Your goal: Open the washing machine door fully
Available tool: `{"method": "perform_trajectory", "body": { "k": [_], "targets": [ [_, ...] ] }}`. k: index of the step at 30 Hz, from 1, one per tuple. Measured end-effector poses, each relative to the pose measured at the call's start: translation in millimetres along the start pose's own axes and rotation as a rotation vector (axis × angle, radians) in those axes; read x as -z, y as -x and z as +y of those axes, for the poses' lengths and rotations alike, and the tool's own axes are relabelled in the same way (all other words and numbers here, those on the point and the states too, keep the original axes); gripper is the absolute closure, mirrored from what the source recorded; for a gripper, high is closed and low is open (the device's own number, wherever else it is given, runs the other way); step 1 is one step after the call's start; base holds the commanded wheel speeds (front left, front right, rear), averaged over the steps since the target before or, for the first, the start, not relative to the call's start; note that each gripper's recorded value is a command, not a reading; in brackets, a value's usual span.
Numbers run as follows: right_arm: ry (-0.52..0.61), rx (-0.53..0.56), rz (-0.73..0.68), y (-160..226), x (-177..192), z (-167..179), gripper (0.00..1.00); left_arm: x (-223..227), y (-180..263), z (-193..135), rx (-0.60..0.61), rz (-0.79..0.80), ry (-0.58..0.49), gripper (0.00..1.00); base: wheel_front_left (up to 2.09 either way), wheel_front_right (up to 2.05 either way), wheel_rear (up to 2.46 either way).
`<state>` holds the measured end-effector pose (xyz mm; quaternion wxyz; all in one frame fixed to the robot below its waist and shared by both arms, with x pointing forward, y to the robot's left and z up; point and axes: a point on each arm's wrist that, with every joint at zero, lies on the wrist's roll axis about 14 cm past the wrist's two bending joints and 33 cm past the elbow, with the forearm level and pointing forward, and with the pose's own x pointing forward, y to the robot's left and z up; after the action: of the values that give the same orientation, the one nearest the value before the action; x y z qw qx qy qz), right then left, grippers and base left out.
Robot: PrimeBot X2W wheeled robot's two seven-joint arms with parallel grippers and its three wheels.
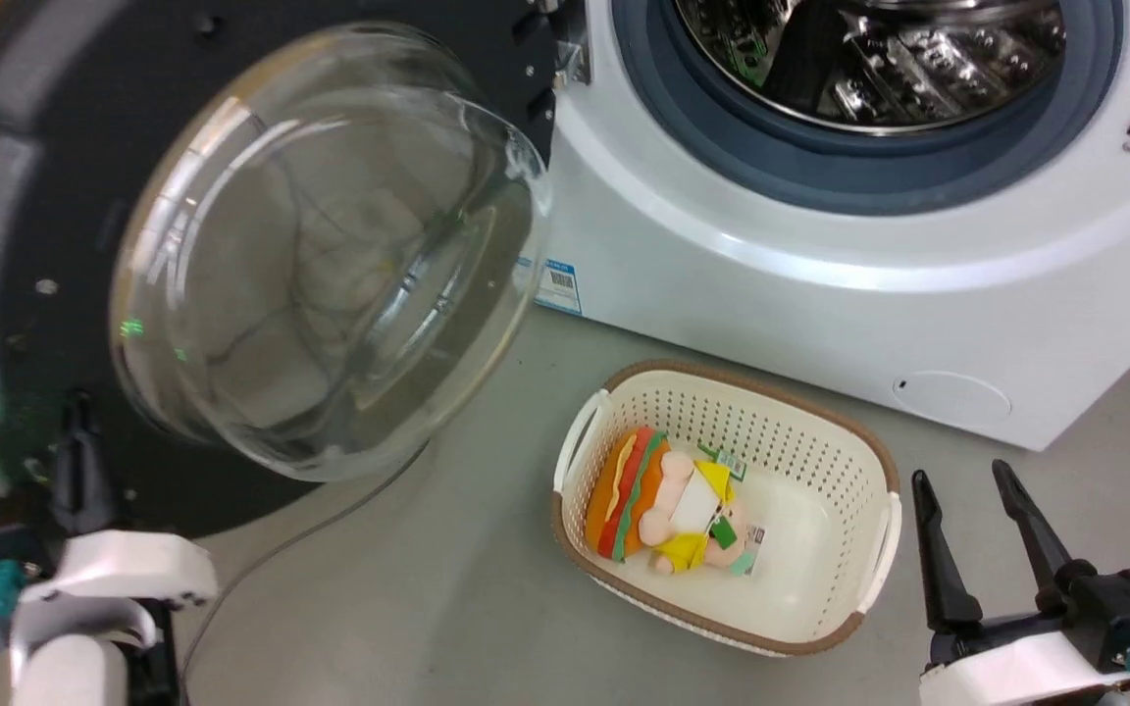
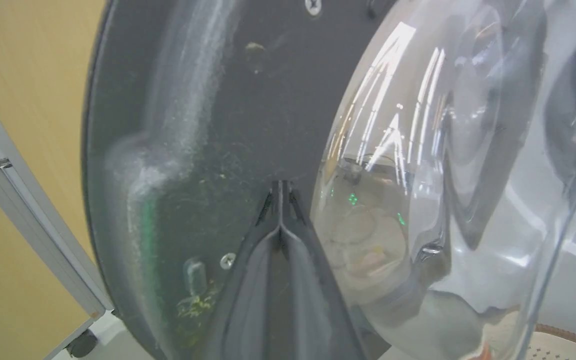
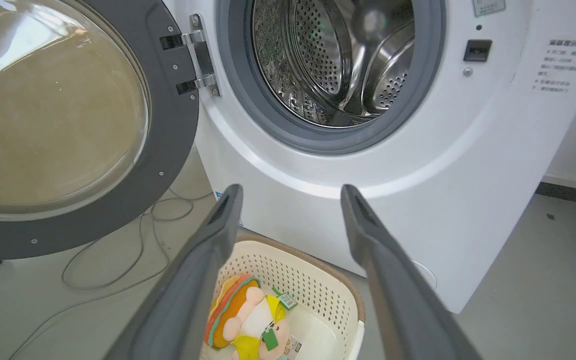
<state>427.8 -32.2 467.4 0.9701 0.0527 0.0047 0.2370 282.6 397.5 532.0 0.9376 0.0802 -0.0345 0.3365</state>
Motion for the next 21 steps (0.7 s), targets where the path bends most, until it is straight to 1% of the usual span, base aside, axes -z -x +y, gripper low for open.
{"method": "perform_trajectory", "body": {
  "k": [7, 21],
  "targets": [
    [0.003, 0.016, 0.02, -4.9, 10.7, -8.4, 0.0, 4.6, -23.0, 19.7, -0.063, 0.015, -0.029, 1.0, 0.0, 0.0, 0.0],
    [0.01, 0.041, 0.024, -16.2, 18.8, -21.3, 0.0, 22.7, -60.7, 33.9, -0.1, 0.08, -0.054, 1.0, 0.0, 0.0, 0.0]
  ]
}}
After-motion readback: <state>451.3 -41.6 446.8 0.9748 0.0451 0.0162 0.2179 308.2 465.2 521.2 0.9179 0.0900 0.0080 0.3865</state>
